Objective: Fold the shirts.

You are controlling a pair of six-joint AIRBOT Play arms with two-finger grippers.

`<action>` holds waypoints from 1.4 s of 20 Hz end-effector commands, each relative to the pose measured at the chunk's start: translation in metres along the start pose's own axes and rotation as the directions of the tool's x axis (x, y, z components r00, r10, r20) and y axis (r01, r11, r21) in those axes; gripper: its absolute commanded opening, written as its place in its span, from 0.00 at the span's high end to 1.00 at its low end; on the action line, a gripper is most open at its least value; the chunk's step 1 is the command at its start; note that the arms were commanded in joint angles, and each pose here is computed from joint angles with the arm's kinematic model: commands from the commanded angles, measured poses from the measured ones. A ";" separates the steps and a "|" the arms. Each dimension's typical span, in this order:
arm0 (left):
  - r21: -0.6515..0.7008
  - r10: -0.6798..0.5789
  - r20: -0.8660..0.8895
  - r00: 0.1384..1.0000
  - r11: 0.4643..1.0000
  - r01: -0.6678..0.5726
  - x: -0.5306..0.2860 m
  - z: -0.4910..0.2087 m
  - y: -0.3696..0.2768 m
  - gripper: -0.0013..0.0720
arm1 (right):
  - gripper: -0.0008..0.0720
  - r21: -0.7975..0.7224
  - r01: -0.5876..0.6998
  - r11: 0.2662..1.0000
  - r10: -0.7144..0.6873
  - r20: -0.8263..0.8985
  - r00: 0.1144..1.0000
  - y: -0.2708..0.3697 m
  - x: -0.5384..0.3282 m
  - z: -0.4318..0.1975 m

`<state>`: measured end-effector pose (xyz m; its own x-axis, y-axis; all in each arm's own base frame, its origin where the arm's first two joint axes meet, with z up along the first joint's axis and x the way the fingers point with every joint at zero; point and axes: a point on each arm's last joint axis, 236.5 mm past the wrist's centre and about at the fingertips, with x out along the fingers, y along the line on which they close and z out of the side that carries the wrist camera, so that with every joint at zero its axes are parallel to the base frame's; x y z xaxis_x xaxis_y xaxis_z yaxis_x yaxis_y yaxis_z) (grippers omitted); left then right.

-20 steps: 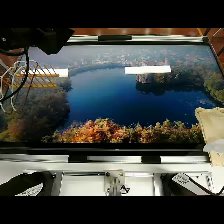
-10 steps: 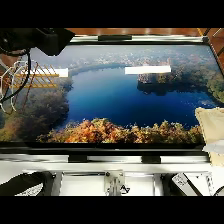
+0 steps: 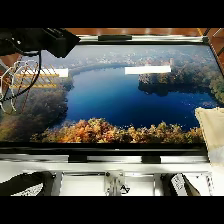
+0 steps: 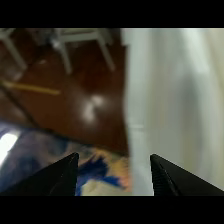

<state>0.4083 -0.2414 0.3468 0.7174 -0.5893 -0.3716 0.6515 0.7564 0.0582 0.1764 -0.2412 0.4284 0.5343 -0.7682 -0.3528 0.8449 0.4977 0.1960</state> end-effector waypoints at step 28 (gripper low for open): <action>-0.265 0.104 -0.659 0.745 0.895 -0.360 0.055 -0.201 0.073 0.33 | 0.07 -0.394 -0.803 0.447 0.271 -0.796 0.541 0.344 0.045 -0.347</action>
<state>0.4460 -0.1621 0.1450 0.4403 -0.1751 -0.8806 0.2617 0.9632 -0.0607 0.4802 0.0346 0.1616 0.4920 0.0395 -0.8697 -0.0591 0.9982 0.0119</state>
